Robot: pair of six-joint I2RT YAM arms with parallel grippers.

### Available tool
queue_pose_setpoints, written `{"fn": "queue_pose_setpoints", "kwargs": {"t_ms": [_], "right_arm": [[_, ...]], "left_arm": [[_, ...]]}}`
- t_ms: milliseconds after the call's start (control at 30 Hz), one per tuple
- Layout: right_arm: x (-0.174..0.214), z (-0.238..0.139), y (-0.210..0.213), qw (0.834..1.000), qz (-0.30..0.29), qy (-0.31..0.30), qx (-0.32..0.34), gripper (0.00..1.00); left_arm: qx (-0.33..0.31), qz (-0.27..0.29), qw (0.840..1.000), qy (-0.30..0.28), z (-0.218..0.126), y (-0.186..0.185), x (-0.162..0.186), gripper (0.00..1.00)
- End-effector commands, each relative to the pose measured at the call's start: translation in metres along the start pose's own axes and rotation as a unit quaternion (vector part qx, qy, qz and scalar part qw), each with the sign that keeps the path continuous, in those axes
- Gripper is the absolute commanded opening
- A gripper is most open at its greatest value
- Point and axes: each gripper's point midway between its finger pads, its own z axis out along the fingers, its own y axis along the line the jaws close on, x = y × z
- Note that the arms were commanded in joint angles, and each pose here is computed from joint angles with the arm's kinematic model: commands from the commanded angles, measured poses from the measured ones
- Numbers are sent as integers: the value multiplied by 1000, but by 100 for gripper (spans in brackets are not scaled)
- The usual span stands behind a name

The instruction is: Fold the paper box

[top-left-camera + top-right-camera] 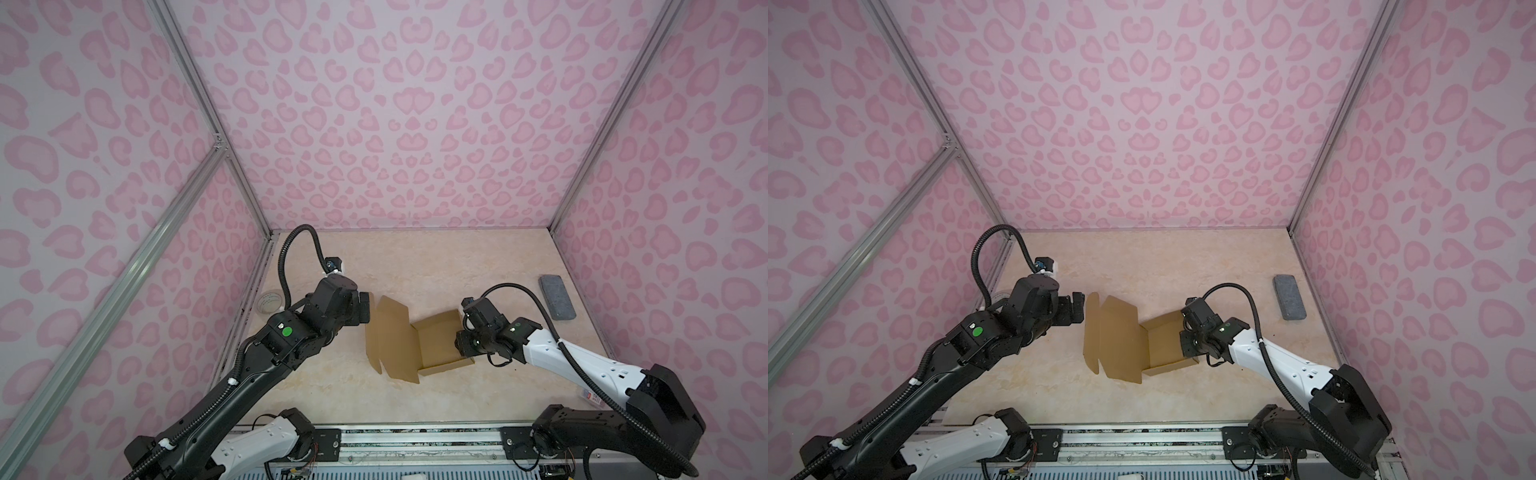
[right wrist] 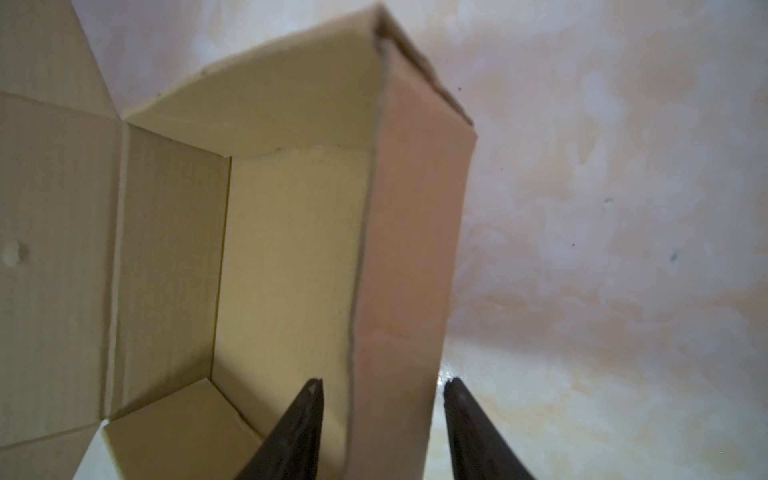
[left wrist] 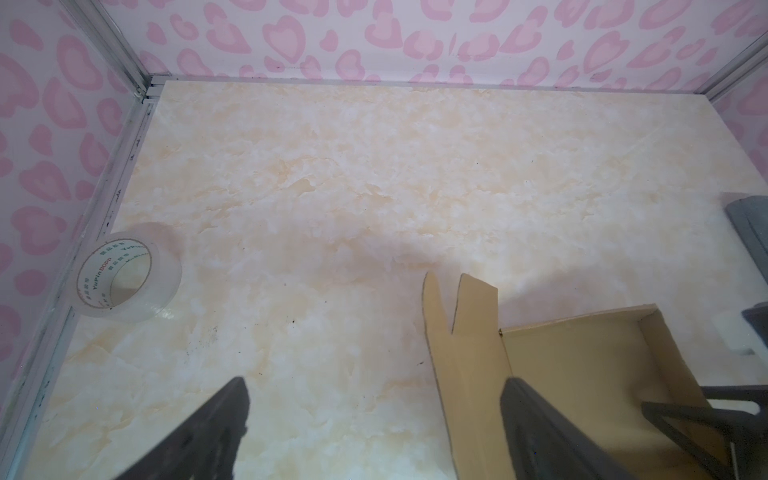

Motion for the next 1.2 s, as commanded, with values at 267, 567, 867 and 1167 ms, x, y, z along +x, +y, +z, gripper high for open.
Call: {"fn": "queue_pose_setpoints", "kwargs": {"t_ms": [267, 567, 867, 1167], "right_arm": [[2, -6, 6, 998, 48, -17, -37, 53], [3, -17, -34, 991, 126, -45, -19, 53], [23, -12, -55, 988, 144, -55, 14, 53], [46, 1, -3, 990, 135, -26, -39, 54]], "left_arm": [[-1, 0, 999, 34, 3, -1, 13, 97], [7, -25, 996, 88, 31, -9, 51, 97], [40, -68, 988, 133, 53, -22, 94, 97], [40, -73, 986, 141, 59, -22, 103, 97]]}}
